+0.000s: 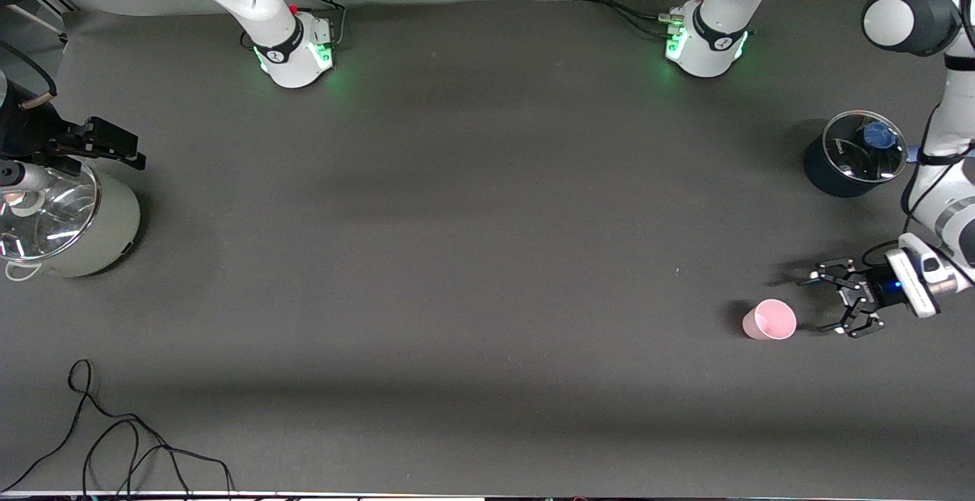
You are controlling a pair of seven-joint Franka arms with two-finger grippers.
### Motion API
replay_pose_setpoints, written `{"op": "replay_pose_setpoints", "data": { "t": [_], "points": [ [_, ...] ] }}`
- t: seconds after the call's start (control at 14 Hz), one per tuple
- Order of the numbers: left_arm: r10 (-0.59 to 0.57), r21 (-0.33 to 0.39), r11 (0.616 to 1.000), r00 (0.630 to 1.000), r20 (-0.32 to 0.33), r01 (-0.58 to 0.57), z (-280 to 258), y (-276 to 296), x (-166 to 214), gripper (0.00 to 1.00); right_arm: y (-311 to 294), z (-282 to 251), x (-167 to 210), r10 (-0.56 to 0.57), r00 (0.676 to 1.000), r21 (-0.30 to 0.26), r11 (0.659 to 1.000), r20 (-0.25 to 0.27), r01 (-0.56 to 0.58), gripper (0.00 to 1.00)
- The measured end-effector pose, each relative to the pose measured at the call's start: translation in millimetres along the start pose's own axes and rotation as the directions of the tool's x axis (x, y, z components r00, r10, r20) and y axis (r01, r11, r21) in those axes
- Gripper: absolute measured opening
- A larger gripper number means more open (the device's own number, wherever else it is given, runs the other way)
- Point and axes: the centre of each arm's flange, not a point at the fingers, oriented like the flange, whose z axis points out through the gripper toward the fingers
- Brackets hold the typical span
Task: Transfer pink cup from left to right arm
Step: 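Reach the left gripper down to the pink cup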
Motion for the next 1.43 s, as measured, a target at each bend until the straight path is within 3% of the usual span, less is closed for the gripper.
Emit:
{"op": "replay_pose_setpoints", "data": {
  "t": [0.43,1.43],
  "points": [
    [0.062,0.055,0.997,0.993,-0.096,-0.057,34,3,-29,1.00,0,0,0,0.000,1.000,0.000,1.000,0.000,0.000,1.00],
    [0.077,0.088,0.994,0.995,-0.065,-0.071,81,-2,-28,1.00,0,0,0,0.000,1.000,0.000,1.000,0.001,0.000,1.00]
  ]
}}
